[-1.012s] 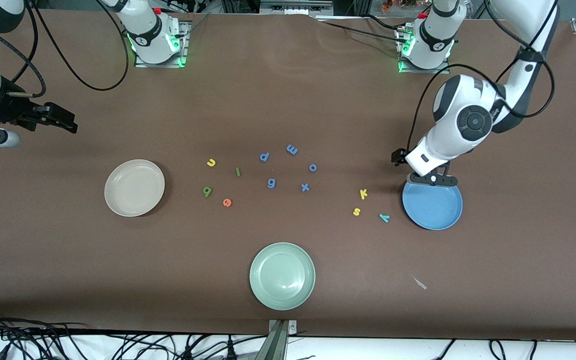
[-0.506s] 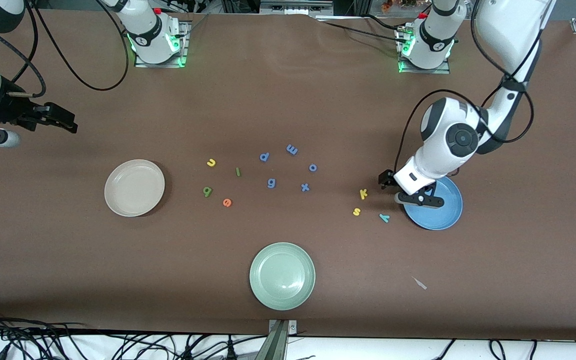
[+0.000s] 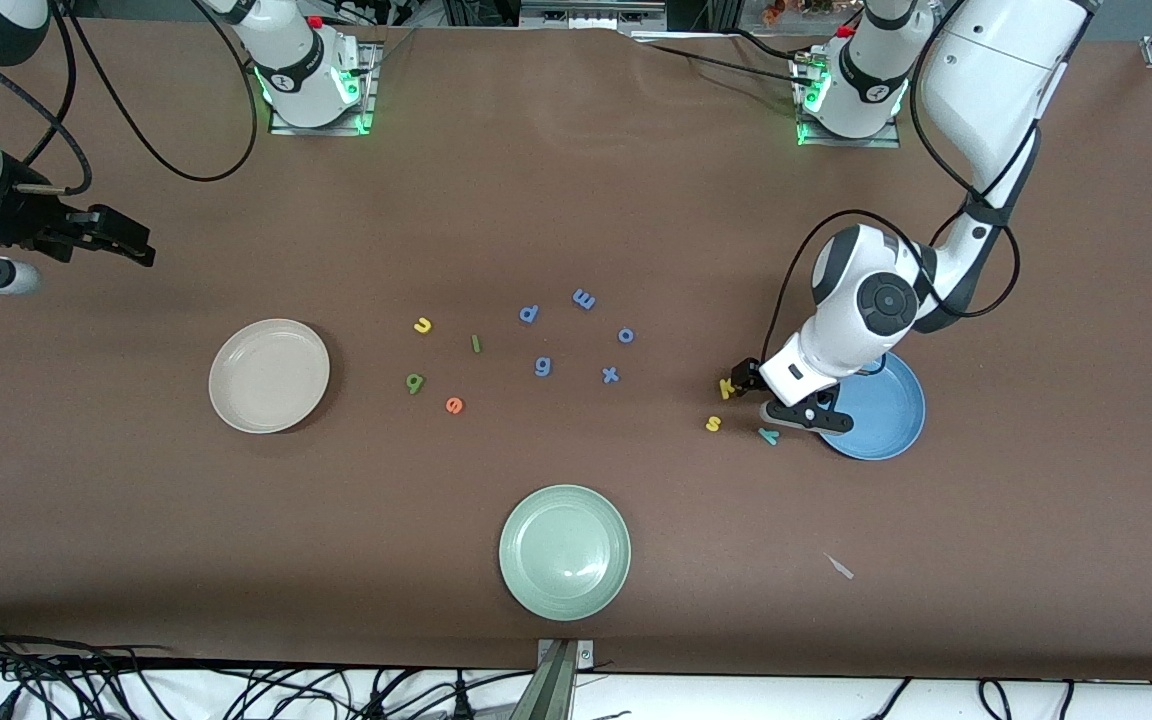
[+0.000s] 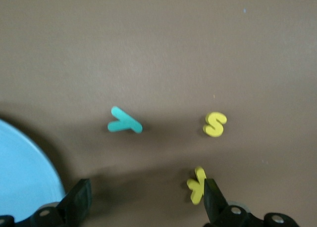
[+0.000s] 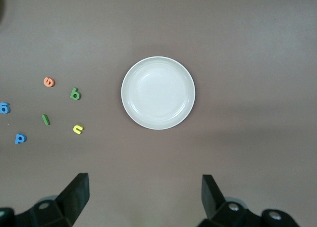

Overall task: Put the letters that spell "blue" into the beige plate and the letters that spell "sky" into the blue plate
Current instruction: 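Reach the left gripper down to the teal y beside the blue plate, then grasp the teal y with the left gripper while the right gripper approaches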

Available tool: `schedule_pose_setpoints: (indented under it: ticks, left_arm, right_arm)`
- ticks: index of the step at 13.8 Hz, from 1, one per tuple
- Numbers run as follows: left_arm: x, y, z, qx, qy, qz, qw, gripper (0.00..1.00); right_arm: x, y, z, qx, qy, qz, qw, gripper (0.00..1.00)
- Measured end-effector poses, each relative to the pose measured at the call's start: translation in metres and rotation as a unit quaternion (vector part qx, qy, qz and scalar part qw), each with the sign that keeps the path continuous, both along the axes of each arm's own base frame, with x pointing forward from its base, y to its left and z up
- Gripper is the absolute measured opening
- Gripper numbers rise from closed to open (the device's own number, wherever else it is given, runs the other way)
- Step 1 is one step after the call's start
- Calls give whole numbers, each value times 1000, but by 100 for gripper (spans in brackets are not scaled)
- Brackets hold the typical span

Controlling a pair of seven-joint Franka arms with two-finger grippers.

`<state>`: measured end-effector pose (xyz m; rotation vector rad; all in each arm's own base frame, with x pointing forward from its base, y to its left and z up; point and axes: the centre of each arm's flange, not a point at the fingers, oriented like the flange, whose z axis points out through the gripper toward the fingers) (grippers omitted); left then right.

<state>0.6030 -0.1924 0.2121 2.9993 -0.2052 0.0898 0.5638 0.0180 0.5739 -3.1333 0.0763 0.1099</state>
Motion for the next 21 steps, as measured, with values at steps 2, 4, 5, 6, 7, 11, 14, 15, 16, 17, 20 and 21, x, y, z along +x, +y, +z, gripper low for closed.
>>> schedule_pose_setpoints:
  ticks: [2, 4, 5, 6, 7, 11, 14, 15, 16, 17, 20, 21]
  left_arm:
    - [16, 10, 2, 1, -14, 0, 1000, 100]
    - [26, 20, -4, 5, -20, -15, 1000, 100]
    - [27, 22, -12, 4, -22, -18, 1000, 100]
    - [27, 21, -20, 3, -23, -21, 1000, 100]
    - [26, 18, -30, 1, -24, -24, 999, 100]
    - [22, 6, -50, 0, -27, -31, 999, 100]
    - [26, 8, -48, 1, -31, -30, 999, 97]
    - [26, 10, -48, 2, -31, -29, 999, 88]
    - [28, 13, -48, 4, -32, -28, 999, 78]
    - [28, 14, -49, 5, -32, -28, 999, 70]
    - [27, 10, -49, 4, -32, -30, 999, 59]
    - [27, 10, -49, 4, -32, -31, 999, 59]
  right_arm:
    - [0, 0, 0, 0, 0, 0, 1000, 100]
    - [0, 0, 0, 0, 0, 0, 1000, 100]
    - [0, 0, 0, 0, 0, 0, 1000, 100]
    - [0, 1, 0, 0, 1, 1, 1000, 100]
    - [0, 2, -2, 0, 2, 2, 1000, 100]
    - [12, 26, -25, 0, 7, 23, 1000, 100]
    - [29, 62, -74, -1, 32, 51, 998, 100]
    - [35, 78, -96, -2, 43, 63, 997, 100]
    - [42, 94, -117, -2, 47, 73, 996, 100]
    - [49, 110, -139, -2, 45, 82, 996, 100]
    - [59, 150, -197, -10, 47, 50, 998, 100]
    - [59, 162, -213, -14, 50, 33, 998, 100]
